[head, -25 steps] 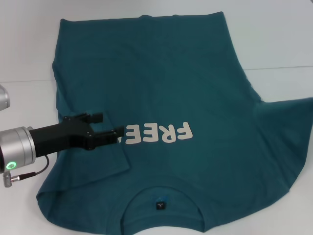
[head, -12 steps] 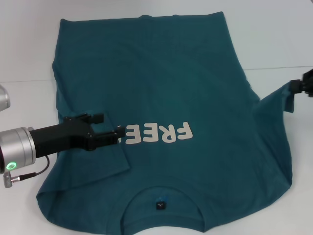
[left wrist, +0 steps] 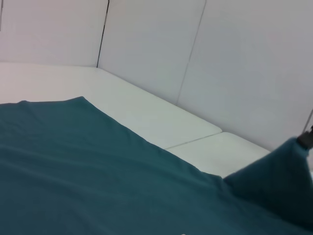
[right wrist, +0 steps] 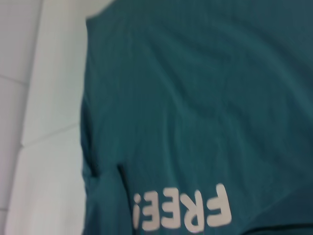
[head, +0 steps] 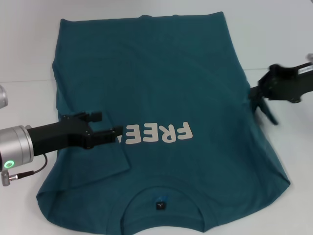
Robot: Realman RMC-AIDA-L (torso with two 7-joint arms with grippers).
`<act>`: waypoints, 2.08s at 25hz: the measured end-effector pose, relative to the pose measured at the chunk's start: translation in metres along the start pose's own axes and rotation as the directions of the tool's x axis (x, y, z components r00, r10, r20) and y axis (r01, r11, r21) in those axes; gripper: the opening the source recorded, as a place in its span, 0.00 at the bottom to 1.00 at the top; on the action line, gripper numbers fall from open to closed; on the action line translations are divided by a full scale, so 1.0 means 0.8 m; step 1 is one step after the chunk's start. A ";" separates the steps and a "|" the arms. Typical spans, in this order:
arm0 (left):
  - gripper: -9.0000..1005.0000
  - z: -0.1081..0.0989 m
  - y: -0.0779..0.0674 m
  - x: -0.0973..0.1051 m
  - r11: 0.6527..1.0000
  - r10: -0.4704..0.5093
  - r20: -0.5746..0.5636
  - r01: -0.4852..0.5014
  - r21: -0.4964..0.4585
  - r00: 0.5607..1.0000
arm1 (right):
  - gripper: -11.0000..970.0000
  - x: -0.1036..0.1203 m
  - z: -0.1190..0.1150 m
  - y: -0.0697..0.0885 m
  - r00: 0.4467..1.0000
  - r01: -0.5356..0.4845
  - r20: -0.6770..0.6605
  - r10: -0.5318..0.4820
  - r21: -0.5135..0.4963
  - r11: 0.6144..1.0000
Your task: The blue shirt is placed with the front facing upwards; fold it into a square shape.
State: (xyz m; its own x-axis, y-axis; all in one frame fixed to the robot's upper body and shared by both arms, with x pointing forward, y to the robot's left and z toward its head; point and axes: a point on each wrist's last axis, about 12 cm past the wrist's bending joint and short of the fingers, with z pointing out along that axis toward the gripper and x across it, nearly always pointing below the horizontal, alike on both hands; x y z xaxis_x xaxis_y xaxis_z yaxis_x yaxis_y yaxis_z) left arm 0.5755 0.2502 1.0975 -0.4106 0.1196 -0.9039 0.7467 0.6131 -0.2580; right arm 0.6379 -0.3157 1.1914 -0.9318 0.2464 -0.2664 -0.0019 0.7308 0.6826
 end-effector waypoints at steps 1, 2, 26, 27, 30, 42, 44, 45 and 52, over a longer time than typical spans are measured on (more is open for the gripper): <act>0.86 0.000 0.000 0.000 1.000 -0.001 0.002 0.001 -0.001 1.000 | 0.13 0.000 0.007 0.002 1.000 0.009 -0.009 -0.009 0.008 1.000; 0.86 0.000 0.000 0.000 1.000 0.000 0.002 0.000 -0.001 1.000 | 0.13 -0.001 0.014 0.005 1.000 0.022 -0.018 -0.022 0.018 1.000; 0.86 0.000 0.002 -0.003 1.000 -0.004 -0.004 0.004 0.000 1.000 | 0.17 0.011 0.095 0.026 0.990 0.131 -0.064 -0.126 0.069 0.989; 0.86 0.000 0.002 -0.003 1.000 -0.004 -0.005 0.004 0.000 1.000 | 0.17 0.011 0.091 0.022 0.989 0.136 -0.062 -0.132 0.075 0.988; 0.86 -0.001 0.002 -0.002 1.000 -0.006 -0.005 0.006 -0.002 1.000 | 0.40 0.005 0.070 0.001 0.989 0.146 -0.033 -0.142 0.135 0.980; 0.86 0.000 0.000 0.000 1.000 -0.011 -0.005 0.011 0.002 1.000 | 0.66 0.005 0.016 -0.074 0.991 0.019 0.125 -0.048 0.224 0.974; 0.86 0.001 0.000 0.000 1.000 -0.011 -0.005 0.011 0.002 1.000 | 0.71 0.005 0.020 -0.076 0.987 0.016 0.150 -0.052 0.231 0.973; 0.86 0.001 0.000 0.000 1.000 -0.011 -0.005 0.011 0.002 1.000 | 0.74 0.005 0.023 -0.078 0.985 0.012 0.163 -0.052 0.236 0.972; 0.86 0.000 0.001 0.000 1.000 -0.010 -0.005 0.010 0.001 1.000 | 0.81 0.005 0.039 -0.083 0.977 -0.004 0.208 -0.050 0.251 0.968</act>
State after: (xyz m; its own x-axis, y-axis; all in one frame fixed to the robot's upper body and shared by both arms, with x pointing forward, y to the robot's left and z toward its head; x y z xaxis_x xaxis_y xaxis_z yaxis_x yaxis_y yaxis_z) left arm 0.5756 0.2507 1.0975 -0.4206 0.1173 -0.8996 0.7430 0.6136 -0.2674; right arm 0.6456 -0.3434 1.1234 -0.8345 0.3371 -0.4359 0.0930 0.8659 0.4915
